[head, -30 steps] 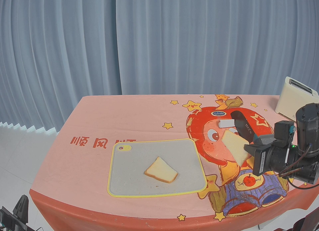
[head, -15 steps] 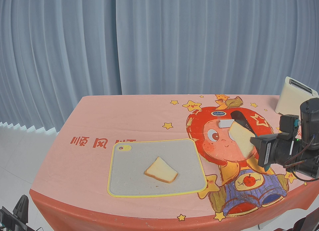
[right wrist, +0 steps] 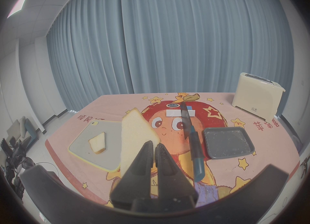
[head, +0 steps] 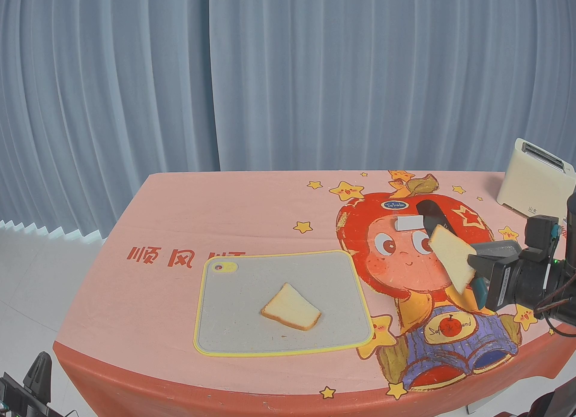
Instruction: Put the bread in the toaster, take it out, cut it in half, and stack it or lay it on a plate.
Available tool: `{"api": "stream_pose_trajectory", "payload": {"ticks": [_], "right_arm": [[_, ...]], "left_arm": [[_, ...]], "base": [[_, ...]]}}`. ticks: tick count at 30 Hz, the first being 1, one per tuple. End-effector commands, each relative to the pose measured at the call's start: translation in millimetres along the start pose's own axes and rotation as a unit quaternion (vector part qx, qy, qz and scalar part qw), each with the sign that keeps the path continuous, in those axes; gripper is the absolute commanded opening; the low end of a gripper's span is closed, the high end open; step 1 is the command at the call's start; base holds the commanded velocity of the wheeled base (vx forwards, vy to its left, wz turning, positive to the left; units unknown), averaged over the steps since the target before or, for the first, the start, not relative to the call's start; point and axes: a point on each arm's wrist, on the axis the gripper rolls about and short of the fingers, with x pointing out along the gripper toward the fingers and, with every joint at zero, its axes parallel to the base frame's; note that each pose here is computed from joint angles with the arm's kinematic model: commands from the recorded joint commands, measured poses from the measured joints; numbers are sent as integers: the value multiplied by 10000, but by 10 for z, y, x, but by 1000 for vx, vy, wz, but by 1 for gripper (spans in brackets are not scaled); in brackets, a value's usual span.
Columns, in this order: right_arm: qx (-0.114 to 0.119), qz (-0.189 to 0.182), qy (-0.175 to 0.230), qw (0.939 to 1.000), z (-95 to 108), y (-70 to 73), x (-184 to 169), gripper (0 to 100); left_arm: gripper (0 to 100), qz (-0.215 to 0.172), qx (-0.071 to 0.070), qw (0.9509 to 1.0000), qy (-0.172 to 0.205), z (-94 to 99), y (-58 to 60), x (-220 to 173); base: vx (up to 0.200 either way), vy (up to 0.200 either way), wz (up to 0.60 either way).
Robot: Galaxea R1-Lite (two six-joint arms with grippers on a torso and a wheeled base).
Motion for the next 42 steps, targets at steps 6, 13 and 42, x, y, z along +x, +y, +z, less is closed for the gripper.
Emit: {"api": "stream_pose_trajectory", "payload": {"ticks": [6, 13, 42], "right_arm": [[45, 7, -92, 9999, -19, -33, -67, 0], [26, 14, -91, 10000, -25, -33, -70, 0], [-36, -101, -42, 9999, -52, -40, -60, 0]], "left_arm": [[0, -5, 1, 10000, 6, -52, -1, 1], [0, -5, -53, 10000, 14, -54, 0, 1], [0, 225, -106, 9997, 5, -52, 10, 0]], "base": [[0, 0, 0], [0, 0, 0], [0, -131, 0]]}}
